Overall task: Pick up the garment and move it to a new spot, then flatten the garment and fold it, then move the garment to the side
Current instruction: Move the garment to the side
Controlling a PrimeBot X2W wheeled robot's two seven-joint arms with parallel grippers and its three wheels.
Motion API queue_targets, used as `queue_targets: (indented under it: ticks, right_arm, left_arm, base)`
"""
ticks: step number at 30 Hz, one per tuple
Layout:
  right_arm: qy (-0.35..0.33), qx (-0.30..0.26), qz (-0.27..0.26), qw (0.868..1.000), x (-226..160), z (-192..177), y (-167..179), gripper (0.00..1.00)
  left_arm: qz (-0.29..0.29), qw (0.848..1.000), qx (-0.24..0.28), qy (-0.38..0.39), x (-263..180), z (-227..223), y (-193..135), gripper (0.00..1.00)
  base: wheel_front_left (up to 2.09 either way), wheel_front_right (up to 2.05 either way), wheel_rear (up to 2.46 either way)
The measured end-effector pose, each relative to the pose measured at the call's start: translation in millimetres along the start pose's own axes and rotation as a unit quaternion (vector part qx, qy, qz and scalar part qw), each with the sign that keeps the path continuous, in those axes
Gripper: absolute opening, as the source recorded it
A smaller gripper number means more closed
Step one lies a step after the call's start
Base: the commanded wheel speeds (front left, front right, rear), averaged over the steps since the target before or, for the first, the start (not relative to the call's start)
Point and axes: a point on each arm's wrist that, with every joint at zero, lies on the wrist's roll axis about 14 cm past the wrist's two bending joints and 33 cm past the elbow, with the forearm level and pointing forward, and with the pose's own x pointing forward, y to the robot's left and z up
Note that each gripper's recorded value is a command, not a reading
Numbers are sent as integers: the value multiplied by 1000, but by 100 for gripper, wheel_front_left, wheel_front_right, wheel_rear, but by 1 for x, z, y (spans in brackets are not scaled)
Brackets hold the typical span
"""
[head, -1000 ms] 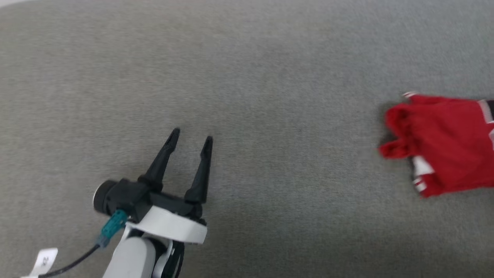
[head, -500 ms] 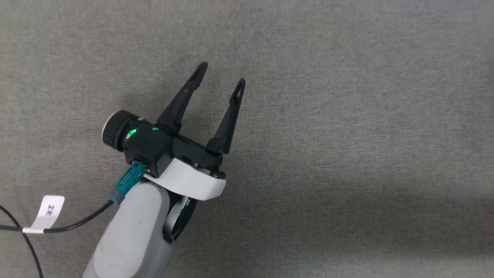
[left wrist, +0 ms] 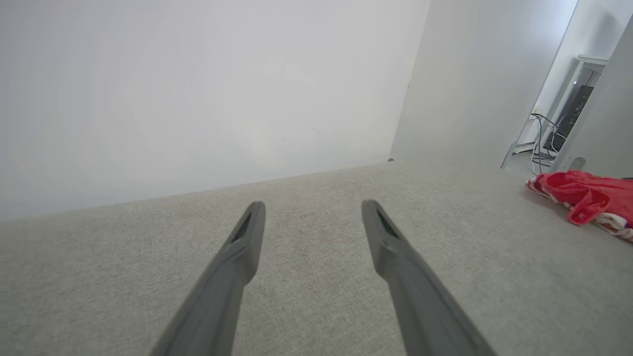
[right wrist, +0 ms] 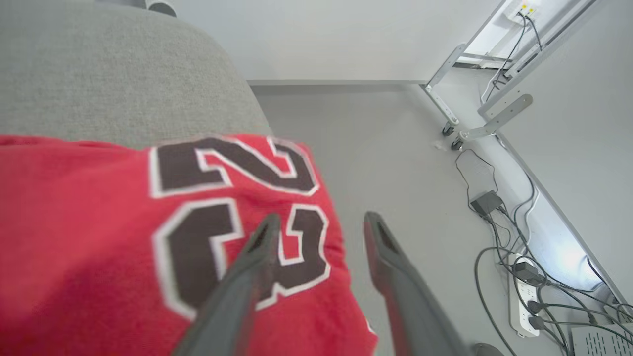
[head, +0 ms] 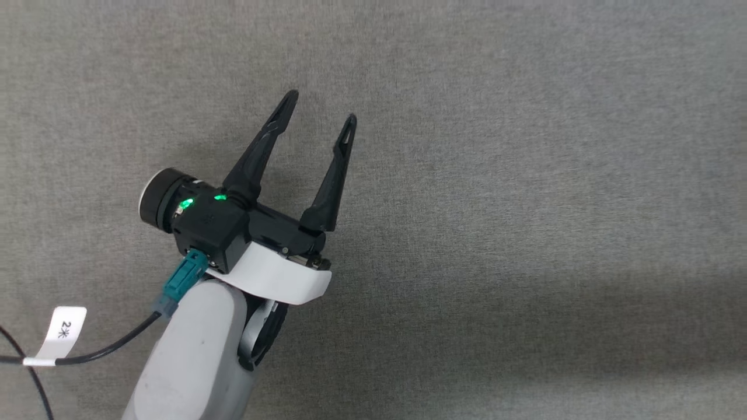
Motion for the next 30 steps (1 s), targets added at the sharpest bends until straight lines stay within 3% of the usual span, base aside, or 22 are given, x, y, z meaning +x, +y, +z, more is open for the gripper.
queue_targets:
  ticks: [6, 14, 22, 30]
  right_arm:
    - [-37, -6, 17, 999, -17, 17, 5, 100]
    - [-83, -26, 119, 989, -51, 22, 71, 100]
    - [-119, -28, 238, 964, -107, 15, 145, 100]
    - [-188, 36, 304, 933, -165, 42, 186, 100]
  left_arm:
    - [11, 1000, 5, -10, -13, 20, -5, 100]
    - [63, 998, 3, -13, -51, 40, 6, 100]
    - [129, 992, 0, 1, -110, 46, 20, 100]
    - [176, 984, -3, 9, -160, 48, 27, 100]
  base:
    - [0, 0, 0]
    - [0, 0, 0]
    - [0, 0, 0]
    - [0, 0, 0]
